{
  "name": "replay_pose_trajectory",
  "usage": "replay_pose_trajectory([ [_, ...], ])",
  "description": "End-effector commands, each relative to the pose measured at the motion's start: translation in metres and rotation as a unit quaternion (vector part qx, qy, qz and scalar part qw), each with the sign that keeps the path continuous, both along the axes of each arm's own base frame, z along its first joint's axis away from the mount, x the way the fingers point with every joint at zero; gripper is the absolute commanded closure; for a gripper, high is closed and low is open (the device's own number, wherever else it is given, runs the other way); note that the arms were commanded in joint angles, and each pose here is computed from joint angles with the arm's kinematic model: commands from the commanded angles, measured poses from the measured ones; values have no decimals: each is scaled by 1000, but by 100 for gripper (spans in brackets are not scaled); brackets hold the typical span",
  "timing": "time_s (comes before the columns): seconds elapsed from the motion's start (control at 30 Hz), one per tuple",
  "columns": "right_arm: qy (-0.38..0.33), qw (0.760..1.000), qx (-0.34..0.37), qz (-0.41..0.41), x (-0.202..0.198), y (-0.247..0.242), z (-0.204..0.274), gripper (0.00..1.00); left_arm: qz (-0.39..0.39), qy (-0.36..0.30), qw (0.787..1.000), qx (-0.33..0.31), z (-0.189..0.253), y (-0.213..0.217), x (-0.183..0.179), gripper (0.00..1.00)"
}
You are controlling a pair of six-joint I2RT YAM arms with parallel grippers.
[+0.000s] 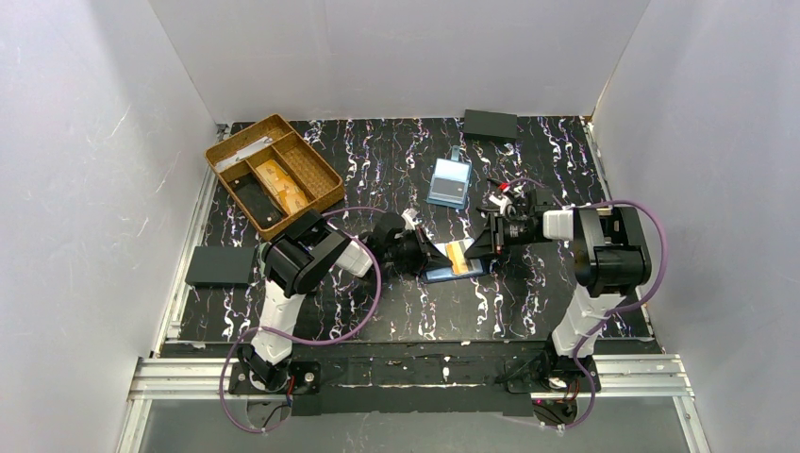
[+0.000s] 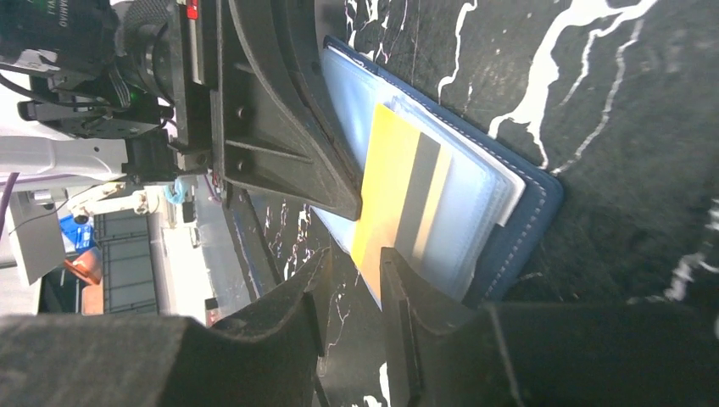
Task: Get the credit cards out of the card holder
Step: Remove the credit card from the card holder.
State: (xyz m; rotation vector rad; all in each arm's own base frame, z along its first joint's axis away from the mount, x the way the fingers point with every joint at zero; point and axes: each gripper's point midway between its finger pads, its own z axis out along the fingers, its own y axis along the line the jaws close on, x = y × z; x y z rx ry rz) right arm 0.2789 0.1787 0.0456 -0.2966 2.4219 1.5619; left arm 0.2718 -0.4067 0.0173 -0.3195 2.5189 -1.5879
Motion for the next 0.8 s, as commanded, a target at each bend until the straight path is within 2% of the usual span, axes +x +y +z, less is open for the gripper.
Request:
replay_pose_trajectory([
  [0.0,-48,999,5,-8,15,-9,21,63,-1,12,999,38,-20,17,-10,100],
  [0.53,-8,999,-35,-9,8,-12,-9,64,-9,13,999,29,-16,13,-9,99],
  [0.63,-3,999,-42,-7,7,-10,-12,64,-9,14,999,28,-16,12,-9,91],
  [0.77,-3,999,-40,6,3,-6,-14,64,-11,15,1000,24,-14,10,-8,86],
])
